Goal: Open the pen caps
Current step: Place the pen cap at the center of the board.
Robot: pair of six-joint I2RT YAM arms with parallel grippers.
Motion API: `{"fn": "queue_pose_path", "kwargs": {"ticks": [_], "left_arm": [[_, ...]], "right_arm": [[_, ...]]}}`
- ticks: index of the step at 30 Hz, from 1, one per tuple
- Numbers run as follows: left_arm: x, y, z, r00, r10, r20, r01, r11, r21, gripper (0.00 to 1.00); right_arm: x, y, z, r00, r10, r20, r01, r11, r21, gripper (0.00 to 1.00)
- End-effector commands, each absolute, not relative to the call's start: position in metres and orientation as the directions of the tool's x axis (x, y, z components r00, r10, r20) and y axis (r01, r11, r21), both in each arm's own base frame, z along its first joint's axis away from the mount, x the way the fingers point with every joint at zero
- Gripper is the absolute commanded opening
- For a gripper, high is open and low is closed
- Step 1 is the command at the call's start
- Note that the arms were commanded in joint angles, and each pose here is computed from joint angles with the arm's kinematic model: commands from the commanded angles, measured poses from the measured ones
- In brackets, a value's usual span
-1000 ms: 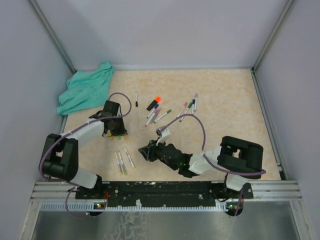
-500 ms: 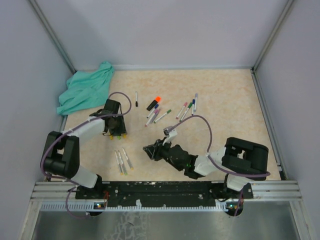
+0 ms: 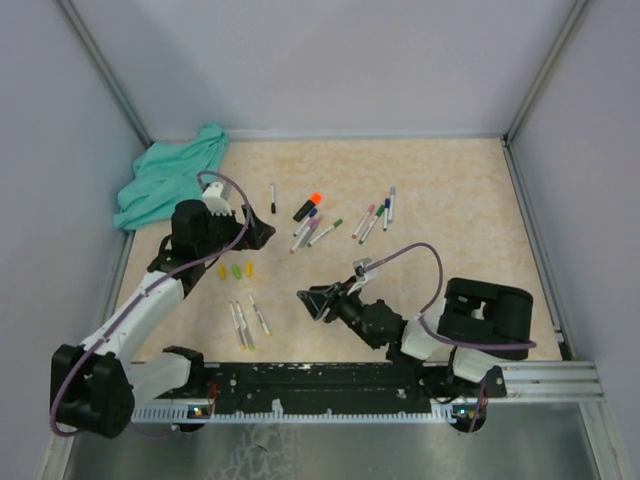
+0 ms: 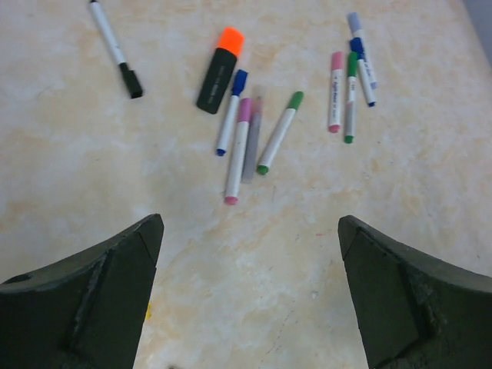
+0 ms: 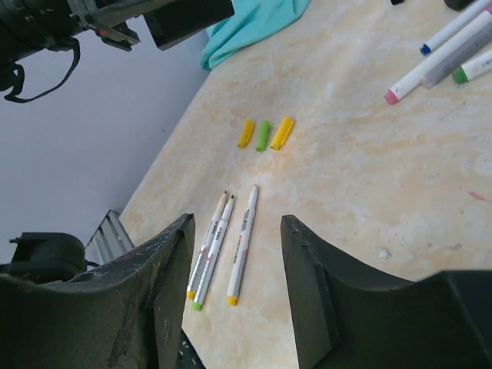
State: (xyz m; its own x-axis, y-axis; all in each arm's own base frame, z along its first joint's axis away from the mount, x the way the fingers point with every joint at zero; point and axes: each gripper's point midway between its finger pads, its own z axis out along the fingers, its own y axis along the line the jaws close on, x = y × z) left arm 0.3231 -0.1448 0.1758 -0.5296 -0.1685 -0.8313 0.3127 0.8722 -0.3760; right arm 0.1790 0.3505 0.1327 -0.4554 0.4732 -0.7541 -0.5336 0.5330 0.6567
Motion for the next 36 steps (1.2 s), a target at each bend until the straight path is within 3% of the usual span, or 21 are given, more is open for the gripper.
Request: {"fn": "queue_pose_path", "kwargs": {"ticks": [1,4,7,14,18,36], "left_arm": [[0.328,-0.183,0.193,-0.465,-0.191,-0.864,0.525,0.726,-0.443,0.98],[0.343,-0.191,0.174,-0.574,-0.121,-0.81,0.502,0.729,-0.465,0.89],[0.355,-0.189,0.13,-0.739,-0.004,-0.674,0.405,0.797,-0.448,0.77],[0.37,-0.201,0.081,-0.779,0.305,-0.548,0.453,0.878,-0.154,0.6],[0.374,-0.207,0.073,-0.781,0.348,-0.518,0.478,0.868,-0.137,0.5],[0.365,-0.222,0.04,-0.814,0.369,-0.449,0.503,0.835,-0.225,0.44]], "right_arm": [[0.192,0.326,0.156,-0.373,0.671,-0.641,-0.511,0.428,0.745,0.5],[0.194,0.325,0.151,-0.41,0.671,-0.618,-0.501,0.4,0.767,0.51],[0.195,0.321,0.151,-0.404,0.674,-0.619,-0.497,0.406,0.767,0.51],[0.203,0.312,0.149,-0.385,0.673,-0.631,-0.444,0.464,0.767,0.51],[0.204,0.318,0.145,-0.407,0.625,-0.666,-0.424,0.517,0.744,0.51],[0.201,0.311,0.15,-0.398,0.648,-0.649,-0.435,0.489,0.756,0.49]]}}
